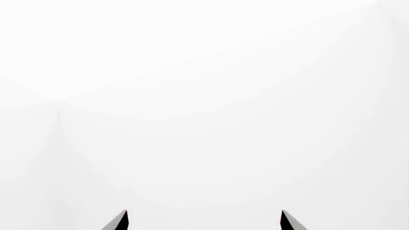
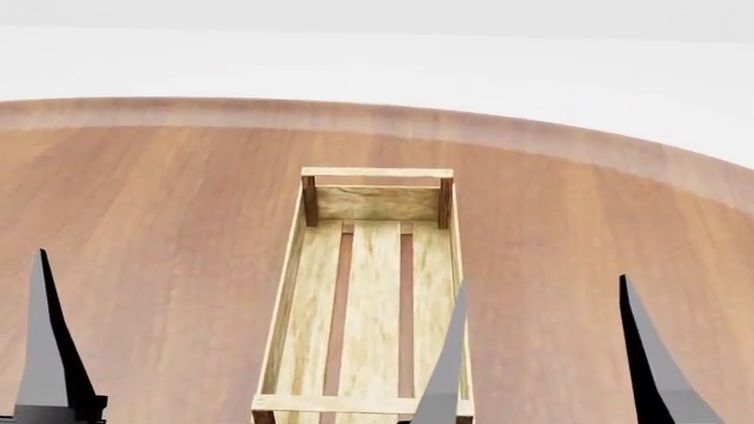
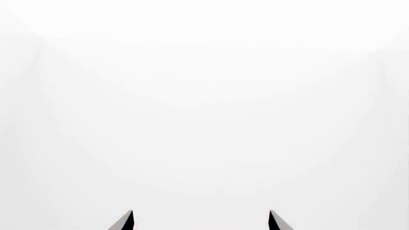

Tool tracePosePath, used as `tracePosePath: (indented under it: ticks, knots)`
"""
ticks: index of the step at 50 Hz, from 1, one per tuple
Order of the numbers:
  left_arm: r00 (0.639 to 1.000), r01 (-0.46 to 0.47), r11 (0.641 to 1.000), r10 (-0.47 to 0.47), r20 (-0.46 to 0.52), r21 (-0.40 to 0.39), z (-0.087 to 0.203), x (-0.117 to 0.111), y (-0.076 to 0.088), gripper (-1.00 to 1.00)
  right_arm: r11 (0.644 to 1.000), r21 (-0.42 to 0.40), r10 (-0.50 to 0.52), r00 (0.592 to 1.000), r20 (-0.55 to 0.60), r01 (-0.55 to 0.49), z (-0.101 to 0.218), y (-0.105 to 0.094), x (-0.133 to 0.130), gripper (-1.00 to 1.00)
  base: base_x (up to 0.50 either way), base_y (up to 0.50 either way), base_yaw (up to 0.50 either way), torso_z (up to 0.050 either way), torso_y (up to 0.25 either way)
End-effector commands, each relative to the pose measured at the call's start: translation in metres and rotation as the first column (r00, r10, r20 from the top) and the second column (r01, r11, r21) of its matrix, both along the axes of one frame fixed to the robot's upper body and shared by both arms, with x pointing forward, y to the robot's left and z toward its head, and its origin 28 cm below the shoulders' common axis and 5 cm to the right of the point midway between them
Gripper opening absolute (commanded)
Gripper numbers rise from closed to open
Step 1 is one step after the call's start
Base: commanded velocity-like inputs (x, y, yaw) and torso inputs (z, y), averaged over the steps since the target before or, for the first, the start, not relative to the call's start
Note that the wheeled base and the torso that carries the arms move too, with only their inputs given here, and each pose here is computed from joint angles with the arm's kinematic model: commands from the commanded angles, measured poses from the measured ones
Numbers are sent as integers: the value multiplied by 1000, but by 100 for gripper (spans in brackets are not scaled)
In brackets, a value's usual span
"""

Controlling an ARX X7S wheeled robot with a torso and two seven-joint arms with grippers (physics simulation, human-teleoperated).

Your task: Stack the right bowl on the left bowl and place them in the tray.

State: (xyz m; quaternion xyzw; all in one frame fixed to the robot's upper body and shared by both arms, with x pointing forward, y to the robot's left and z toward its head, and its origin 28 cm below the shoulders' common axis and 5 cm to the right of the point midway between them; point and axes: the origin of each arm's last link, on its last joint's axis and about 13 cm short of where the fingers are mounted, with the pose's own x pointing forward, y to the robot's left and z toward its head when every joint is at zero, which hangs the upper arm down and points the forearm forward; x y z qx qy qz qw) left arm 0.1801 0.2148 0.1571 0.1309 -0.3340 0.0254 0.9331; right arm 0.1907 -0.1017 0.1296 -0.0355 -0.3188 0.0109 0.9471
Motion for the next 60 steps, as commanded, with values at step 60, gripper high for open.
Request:
tracePosePath:
  ticks: [60]
  knots:
    - [1000,9,1000,-9,-13,-26,1,2,2,100,1000,-6,-11,1000,3,11,-1,-1,1,100,0,0,0,24,0]
